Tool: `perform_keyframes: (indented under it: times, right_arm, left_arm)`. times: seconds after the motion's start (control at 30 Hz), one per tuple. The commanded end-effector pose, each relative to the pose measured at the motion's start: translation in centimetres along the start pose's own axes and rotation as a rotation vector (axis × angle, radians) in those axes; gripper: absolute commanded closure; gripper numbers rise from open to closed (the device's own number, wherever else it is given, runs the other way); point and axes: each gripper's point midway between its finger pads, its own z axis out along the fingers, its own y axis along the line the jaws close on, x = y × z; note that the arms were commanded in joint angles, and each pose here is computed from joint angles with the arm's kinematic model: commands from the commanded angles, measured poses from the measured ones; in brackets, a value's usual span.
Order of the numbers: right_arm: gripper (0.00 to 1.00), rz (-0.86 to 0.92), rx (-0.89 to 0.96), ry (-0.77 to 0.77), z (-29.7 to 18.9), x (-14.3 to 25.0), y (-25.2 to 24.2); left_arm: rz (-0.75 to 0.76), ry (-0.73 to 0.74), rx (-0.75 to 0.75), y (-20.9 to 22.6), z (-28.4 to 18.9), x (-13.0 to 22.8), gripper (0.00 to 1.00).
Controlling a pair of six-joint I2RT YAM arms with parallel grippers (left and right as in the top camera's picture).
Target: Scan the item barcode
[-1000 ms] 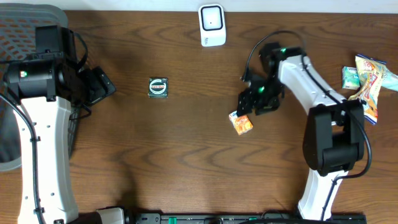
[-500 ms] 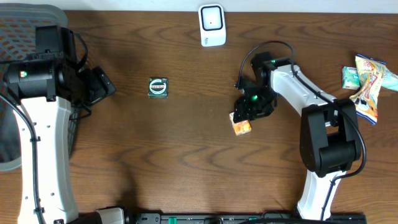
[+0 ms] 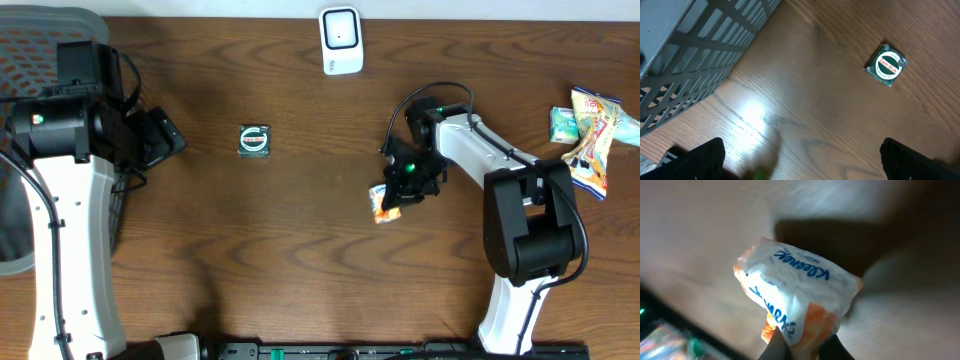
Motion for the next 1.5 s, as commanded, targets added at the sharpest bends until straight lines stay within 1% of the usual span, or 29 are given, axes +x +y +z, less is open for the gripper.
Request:
perform_keyframes:
  times: [0.0,0.13,0.27,0.3,0.43,0.67,0.77,1.47]
  right_arm:
    - [0.99,-0.093,-0.202,-0.037,-1.5,-1.2,4.2]
    - [0.99,-0.231,-0.391,-0.084,-4.1,-1.7,8.1]
    - [0.99,-0.375,-0.568,-0.139,-7.0,-1.3,11.1]
    - [0.99,-0.446,-0.658,-0.173,-8.4,-0.7,12.2]
    - [0.99,-0.5,-0.757,-0.215,-10.2,0.5,12.7]
    - [0.99,-0.546,-0.813,-0.27,-12.5,2.0,11.8]
    - [0.99,-0.533,-0.817,-0.295,-13.0,1.7,11.2]
    - [0.99,-0.537,-0.812,-0.298,-13.0,1.7,11.0]
  left_arm:
    - [-0.006,0.009,-0.012,0.2,0.3,0.0,0.02]
    - [-0.006,0.009,-0.012,0.2,0.3,0.1,0.02]
    - [-0.006,0.009,-0.012,0.2,0.3,0.0,0.02]
    - [-0.006,0.009,-0.012,0.2,0.3,0.0,0.02]
    - [-0.006,0.009,-0.012,0.2,0.3,0.0,0.02]
    - [-0.006,0.009,-0.012,0.2,0.3,0.0,0.02]
    - [-0.006,0.009,-0.012,0.2,0.3,0.0,0.03]
    - [-0.006,0.009,-0.012,0.2,0.3,0.0,0.02]
